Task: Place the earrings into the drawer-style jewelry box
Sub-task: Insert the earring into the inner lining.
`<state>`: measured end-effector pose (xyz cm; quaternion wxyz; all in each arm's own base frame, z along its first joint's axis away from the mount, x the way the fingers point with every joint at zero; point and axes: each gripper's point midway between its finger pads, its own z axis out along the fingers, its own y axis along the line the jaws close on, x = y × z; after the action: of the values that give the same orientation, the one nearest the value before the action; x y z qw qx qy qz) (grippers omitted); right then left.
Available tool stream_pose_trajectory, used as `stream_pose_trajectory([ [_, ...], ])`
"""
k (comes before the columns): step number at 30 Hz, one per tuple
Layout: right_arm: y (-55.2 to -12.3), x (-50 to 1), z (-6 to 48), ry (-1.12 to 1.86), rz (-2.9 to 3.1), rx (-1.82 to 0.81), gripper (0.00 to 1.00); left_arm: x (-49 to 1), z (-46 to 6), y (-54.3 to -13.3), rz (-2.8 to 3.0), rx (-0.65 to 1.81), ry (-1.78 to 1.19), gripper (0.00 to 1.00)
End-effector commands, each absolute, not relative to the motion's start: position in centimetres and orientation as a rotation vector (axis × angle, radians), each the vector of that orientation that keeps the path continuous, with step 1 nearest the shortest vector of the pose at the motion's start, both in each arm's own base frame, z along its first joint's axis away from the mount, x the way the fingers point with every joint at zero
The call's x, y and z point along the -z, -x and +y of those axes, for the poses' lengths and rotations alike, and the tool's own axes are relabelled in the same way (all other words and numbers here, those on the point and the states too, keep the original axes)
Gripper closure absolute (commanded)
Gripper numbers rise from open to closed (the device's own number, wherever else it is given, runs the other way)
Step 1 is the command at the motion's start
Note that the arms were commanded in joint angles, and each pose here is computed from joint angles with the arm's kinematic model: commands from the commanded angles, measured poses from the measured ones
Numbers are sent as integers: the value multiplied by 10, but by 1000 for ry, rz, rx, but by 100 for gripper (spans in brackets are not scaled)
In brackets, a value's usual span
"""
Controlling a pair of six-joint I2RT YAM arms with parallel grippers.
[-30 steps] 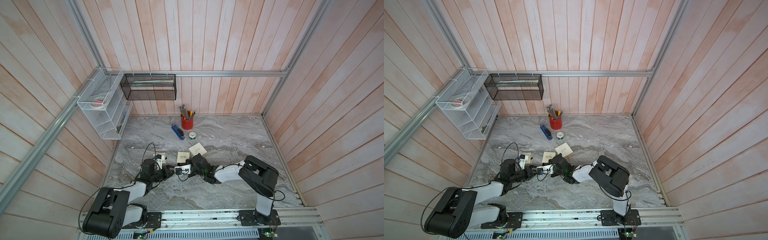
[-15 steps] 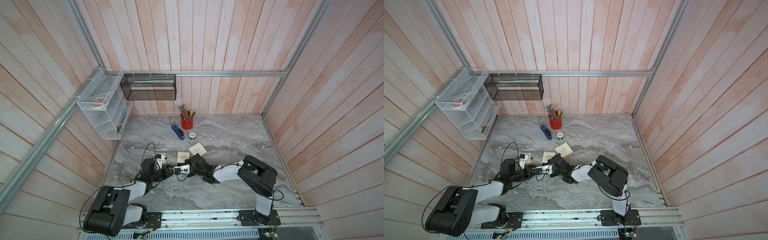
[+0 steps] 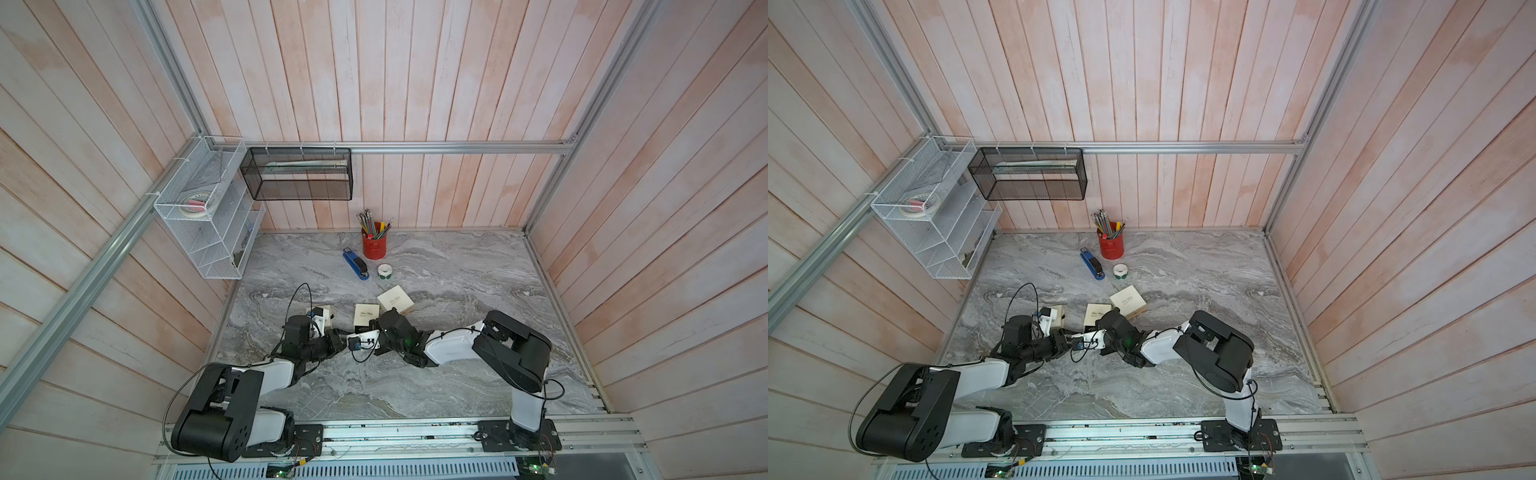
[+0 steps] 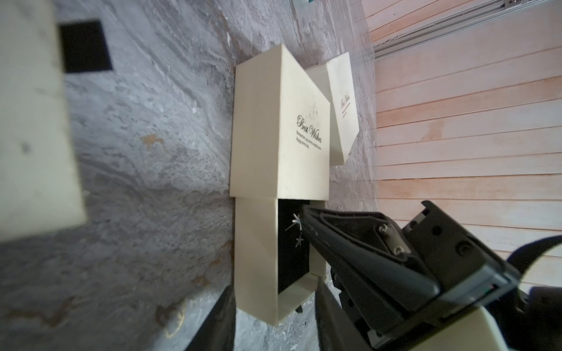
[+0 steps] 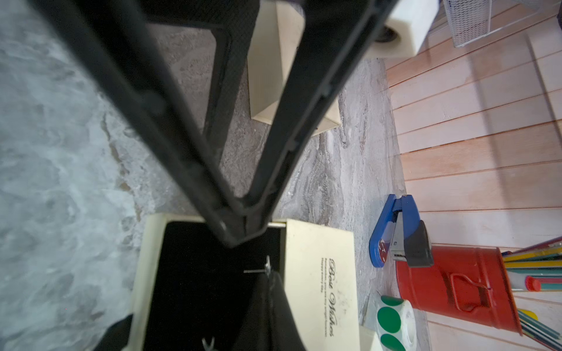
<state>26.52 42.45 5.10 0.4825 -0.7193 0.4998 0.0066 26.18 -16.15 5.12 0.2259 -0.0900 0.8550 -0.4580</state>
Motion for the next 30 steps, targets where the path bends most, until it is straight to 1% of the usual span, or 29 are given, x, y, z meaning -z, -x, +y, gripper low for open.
stream_pose_trajectory([
  [1, -267, -41, 427, 1784, 1229, 10, 100, -54, -160, -271, 2347, 1235, 222, 58],
  [16, -265, -34, 427, 1821, 1234, 36, 100, -42, -162, -269, 2392, 1244, 223, 62],
  [30, -260, -27, 421, 1877, 1236, 81, 100, -38, -162, -268, 2401, 1239, 228, 64],
])
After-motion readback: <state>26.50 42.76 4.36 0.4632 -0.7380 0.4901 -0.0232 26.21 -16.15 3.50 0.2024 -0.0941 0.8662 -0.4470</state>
